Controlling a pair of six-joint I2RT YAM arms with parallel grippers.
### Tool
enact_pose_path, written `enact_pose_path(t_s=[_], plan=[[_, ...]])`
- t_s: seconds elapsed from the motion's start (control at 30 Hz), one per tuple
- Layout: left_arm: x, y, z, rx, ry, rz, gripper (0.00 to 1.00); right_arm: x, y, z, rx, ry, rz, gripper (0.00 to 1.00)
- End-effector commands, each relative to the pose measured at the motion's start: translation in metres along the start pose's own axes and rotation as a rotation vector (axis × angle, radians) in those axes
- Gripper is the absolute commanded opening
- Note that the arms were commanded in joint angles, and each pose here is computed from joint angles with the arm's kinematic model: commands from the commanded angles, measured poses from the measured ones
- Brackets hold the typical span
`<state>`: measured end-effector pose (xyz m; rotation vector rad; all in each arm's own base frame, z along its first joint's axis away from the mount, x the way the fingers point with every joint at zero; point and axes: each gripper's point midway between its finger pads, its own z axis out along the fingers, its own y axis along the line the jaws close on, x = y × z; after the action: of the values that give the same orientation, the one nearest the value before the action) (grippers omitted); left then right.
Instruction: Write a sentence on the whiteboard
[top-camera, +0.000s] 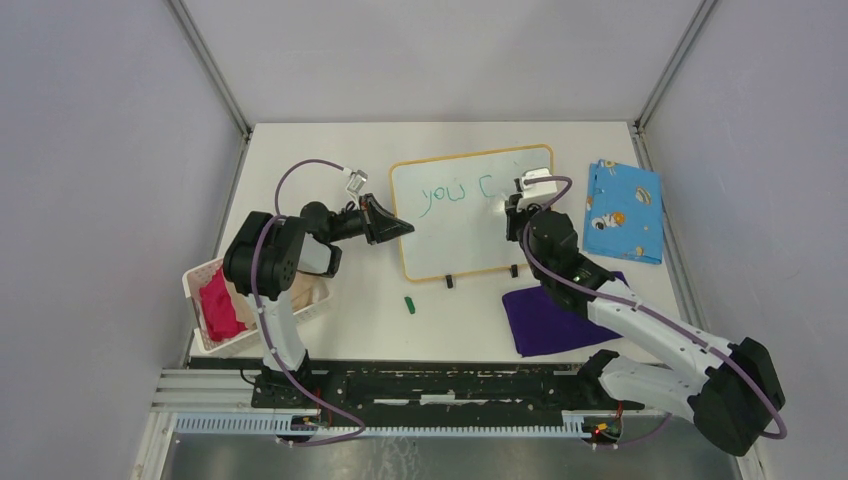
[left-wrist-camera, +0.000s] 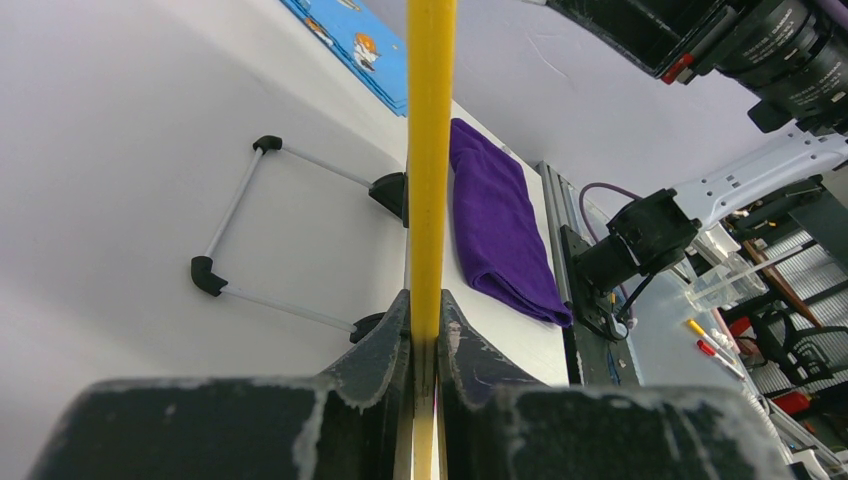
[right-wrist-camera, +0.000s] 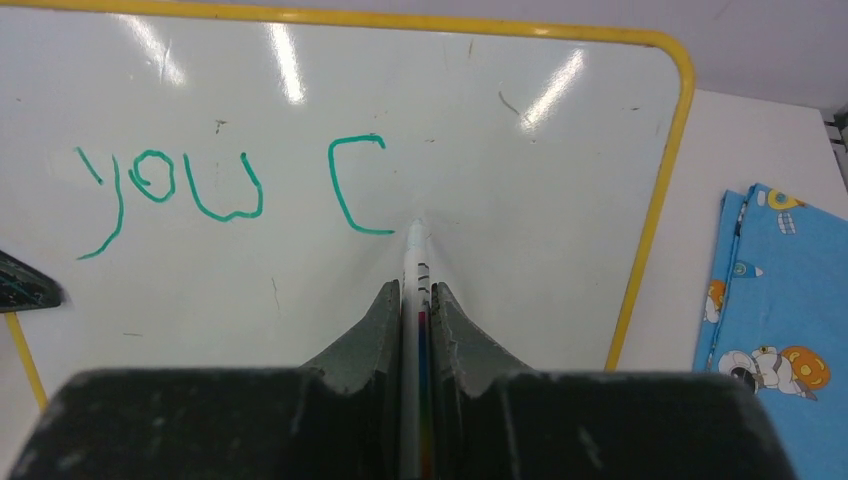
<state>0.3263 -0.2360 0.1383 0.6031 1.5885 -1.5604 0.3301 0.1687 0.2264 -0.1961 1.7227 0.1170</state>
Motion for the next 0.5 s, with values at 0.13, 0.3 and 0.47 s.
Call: enact_pose_path(t_s=[0.13, 0.3, 0.47], plan=[[-0.004, -0.014, 0.005, 0.07, 0.006, 0.106, 0.02, -0.043, -0.011, 0.003, 0.027, -0.108, 0.065, 0.0], [-0.004, -0.014, 0.005, 0.07, 0.007, 0.105, 0.02, -0.048, -0.005, 0.01, 0.004, -0.107, 0.074, 0.0], [-0.003, -0.014, 0.005, 0.071, 0.008, 0.103, 0.02, -0.05, -0.003, 0.013, -0.007, -0.111, 0.084, 0.0]])
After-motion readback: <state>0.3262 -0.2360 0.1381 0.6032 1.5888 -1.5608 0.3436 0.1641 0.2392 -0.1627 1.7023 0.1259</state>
